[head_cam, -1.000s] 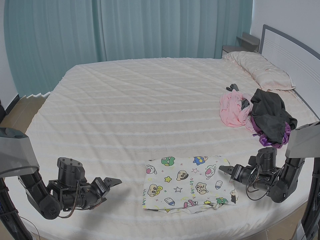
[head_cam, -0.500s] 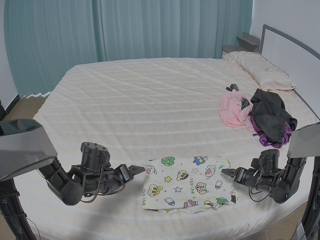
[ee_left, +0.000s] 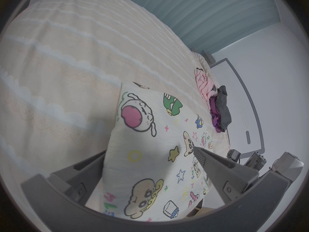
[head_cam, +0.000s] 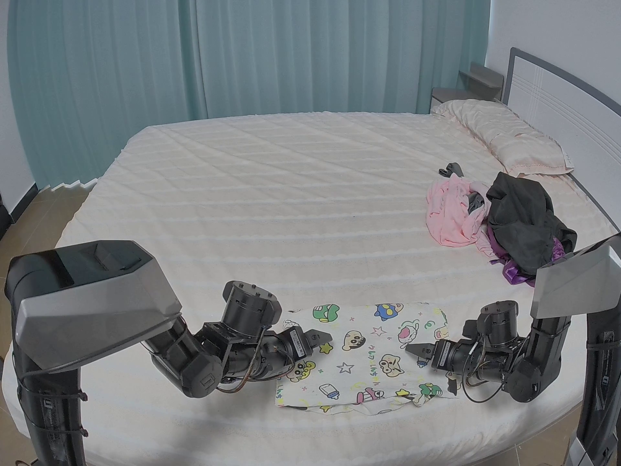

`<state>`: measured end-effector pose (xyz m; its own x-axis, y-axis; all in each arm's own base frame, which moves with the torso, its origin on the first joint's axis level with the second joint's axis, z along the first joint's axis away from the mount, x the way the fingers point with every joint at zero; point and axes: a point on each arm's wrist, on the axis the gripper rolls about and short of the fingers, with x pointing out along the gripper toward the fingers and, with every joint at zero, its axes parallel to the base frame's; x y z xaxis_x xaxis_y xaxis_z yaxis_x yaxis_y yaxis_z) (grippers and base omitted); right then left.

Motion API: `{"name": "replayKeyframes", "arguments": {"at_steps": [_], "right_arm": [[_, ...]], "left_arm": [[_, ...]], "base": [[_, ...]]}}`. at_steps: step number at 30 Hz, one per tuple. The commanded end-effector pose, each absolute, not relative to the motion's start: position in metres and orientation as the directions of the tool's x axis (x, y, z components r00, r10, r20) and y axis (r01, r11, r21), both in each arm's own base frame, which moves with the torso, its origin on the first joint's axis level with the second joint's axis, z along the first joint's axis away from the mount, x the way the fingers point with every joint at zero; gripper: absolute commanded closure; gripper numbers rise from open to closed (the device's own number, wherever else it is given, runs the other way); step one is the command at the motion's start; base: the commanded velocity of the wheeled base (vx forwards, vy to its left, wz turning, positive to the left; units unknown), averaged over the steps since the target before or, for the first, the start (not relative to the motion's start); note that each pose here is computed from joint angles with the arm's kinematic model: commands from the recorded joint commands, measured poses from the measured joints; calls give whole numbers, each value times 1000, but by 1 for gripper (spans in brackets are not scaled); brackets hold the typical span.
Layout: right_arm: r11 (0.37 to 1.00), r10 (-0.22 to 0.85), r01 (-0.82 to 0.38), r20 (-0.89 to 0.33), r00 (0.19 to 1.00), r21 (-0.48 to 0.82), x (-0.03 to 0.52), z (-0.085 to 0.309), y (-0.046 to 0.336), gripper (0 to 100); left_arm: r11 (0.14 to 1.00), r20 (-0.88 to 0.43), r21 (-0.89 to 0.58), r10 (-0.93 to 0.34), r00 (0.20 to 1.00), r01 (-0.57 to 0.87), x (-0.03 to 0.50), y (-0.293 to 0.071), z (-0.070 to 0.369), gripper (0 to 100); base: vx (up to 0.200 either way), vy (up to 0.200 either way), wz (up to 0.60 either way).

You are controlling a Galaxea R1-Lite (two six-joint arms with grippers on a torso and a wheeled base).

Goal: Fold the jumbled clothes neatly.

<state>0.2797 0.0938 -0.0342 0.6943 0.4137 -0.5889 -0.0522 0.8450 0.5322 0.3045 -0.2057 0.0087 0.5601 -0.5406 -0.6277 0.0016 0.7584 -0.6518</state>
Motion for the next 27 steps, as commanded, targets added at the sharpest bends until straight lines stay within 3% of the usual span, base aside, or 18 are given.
{"name": "replayKeyframes", "arguments": {"at_steps": [1, 3, 4, 13, 27], "right_arm": [[840, 439, -72, -594, 675, 538, 280, -40, 101, 0], [834, 449, -79, -589, 672, 546, 281, -39, 102, 0], [831, 455, -82, -588, 669, 550, 281, -39, 102, 100], [775, 507, -80, -542, 670, 627, 280, -33, 104, 100], [747, 519, -78, -506, 689, 660, 277, -27, 103, 100]], "left_arm": [[766, -643, -642, -545, 538, 8, 301, -214, 0, 0], [767, -645, -642, -548, 533, 13, 299, -216, -1, 0], [765, -642, -644, -551, 533, 15, 299, -216, 1, 100], [766, -653, -643, -550, 520, 3, 293, -215, -1, 100], [733, -629, -679, -562, 537, -28, 280, -206, 22, 100]], "base": [[0, 0, 0], [0, 0, 0], [0, 0, 0], [0, 0, 0], [0, -14, 0]]}}
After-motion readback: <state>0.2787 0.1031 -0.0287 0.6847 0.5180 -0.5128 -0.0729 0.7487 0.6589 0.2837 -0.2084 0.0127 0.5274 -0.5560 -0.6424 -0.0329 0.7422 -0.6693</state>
